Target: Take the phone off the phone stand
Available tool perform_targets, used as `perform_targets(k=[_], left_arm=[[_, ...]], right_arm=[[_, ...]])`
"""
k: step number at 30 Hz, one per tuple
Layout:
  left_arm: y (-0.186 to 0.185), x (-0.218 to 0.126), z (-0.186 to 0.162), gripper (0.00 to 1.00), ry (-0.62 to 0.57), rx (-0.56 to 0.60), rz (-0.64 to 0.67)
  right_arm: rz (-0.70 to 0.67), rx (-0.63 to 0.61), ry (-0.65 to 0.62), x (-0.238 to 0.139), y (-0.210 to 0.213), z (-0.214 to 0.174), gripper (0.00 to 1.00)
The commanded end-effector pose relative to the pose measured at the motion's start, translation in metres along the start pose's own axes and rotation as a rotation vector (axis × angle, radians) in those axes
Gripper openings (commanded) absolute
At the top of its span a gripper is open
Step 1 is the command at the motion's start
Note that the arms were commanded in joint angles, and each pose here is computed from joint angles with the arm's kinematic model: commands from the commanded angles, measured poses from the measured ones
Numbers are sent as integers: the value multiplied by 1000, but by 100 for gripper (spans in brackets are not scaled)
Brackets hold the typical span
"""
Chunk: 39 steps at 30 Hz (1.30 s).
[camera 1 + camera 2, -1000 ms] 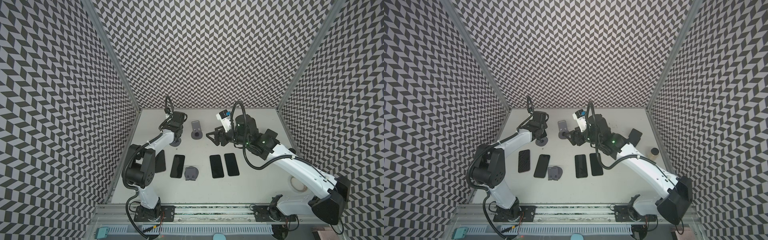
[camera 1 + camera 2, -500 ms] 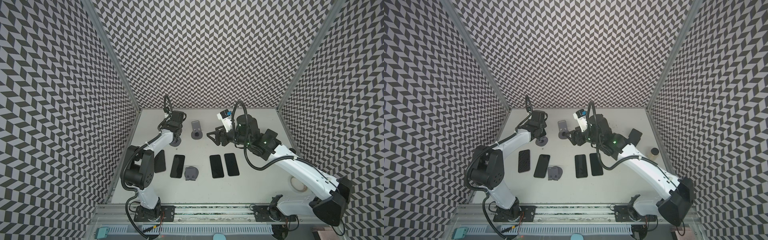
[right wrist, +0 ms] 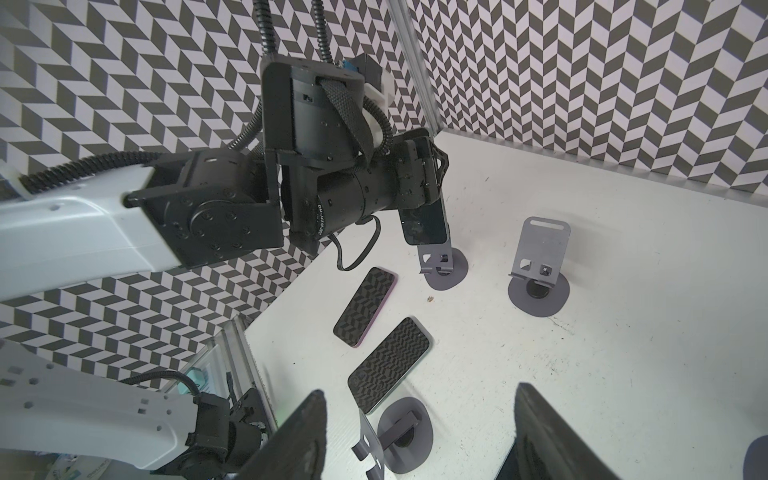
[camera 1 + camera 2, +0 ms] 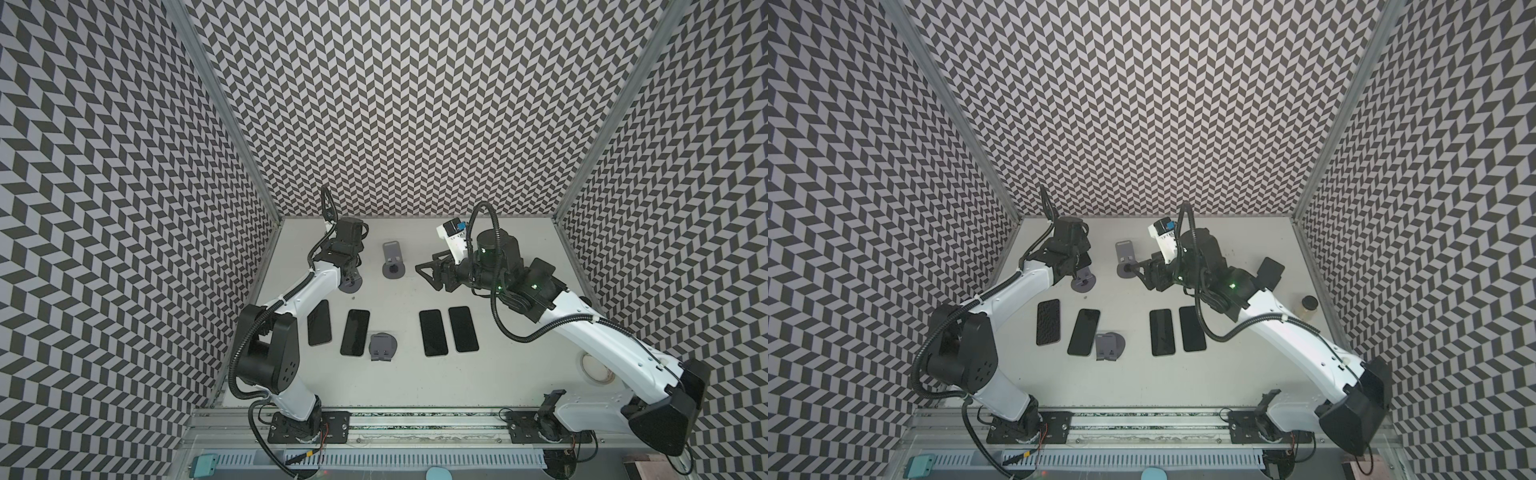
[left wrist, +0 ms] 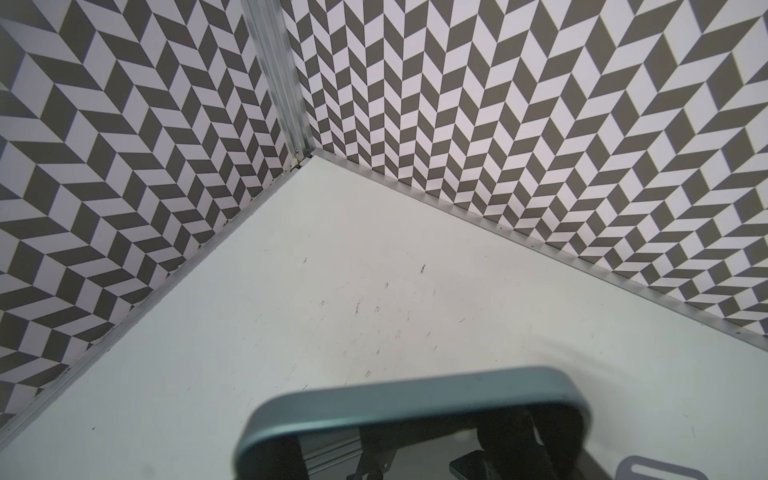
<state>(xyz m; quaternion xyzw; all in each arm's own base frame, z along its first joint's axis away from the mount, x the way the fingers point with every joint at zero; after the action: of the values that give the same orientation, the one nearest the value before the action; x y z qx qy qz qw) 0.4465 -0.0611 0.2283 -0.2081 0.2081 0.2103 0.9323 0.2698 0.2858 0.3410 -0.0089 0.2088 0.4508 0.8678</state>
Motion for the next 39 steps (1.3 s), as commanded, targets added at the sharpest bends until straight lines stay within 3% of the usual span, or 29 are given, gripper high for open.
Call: perform_targets(k=[1, 39], left_arm=[[-5, -16, 22, 65, -55, -54, -50], [-62, -106, -14, 65, 65, 23, -354]], right_arm=[[0, -2, -62, -12, 5, 13, 68], [16, 53, -87, -35, 16, -2, 64]])
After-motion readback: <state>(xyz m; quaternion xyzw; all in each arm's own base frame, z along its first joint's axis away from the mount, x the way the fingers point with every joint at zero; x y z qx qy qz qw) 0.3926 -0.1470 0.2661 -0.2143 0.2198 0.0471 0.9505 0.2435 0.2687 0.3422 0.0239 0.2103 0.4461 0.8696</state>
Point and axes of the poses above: each gripper's point midway between its finger pads, its own x axis out along the fingers, its own y axis along the line the jaws close on, z = x × y, the point moved 3 cm from there along -x, back along the fingers, and after that the axes turned 12 degrees about -x, right-handed, at the moved point
